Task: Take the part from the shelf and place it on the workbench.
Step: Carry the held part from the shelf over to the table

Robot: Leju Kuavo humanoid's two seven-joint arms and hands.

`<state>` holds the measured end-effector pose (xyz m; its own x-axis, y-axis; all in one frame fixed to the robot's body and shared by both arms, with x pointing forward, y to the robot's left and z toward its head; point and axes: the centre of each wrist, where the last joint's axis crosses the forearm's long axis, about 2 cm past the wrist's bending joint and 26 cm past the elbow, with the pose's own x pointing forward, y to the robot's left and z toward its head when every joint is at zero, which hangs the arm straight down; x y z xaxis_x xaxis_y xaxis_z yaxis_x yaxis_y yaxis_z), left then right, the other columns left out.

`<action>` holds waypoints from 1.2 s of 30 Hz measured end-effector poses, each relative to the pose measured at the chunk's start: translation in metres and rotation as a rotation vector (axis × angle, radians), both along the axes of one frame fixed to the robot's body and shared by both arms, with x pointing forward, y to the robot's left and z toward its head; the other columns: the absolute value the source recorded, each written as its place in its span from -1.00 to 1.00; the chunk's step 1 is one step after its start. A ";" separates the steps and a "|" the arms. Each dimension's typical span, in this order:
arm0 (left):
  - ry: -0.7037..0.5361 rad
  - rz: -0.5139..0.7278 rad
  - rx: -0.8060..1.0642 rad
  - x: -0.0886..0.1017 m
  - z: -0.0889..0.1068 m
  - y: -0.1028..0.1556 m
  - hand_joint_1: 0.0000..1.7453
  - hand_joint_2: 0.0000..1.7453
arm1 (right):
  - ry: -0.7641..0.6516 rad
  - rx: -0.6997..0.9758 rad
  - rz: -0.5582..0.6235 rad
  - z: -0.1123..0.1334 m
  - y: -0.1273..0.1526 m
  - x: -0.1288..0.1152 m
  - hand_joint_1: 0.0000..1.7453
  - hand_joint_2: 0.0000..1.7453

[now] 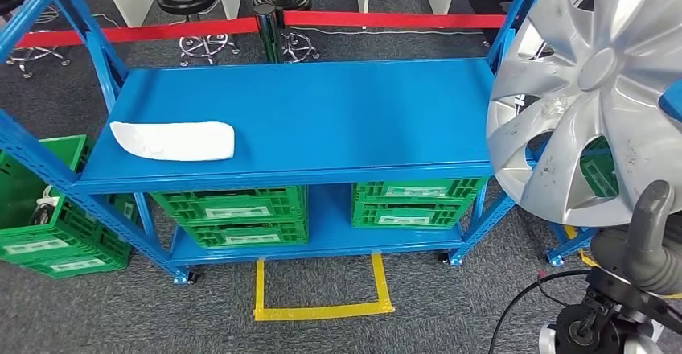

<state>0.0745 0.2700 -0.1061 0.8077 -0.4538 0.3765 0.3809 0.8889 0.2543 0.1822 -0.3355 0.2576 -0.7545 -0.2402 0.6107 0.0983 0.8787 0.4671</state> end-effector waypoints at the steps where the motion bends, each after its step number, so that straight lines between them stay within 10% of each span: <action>1: -0.002 -0.003 -0.001 0.000 0.000 0.000 -1.00 1.00 | -0.001 -0.002 -0.004 0.000 -0.001 0.000 1.00 1.00; 36: -0.014 -0.062 0.008 0.002 0.000 -0.001 -1.00 1.00 | -0.013 -0.034 0.014 0.003 0.004 0.013 1.00 1.00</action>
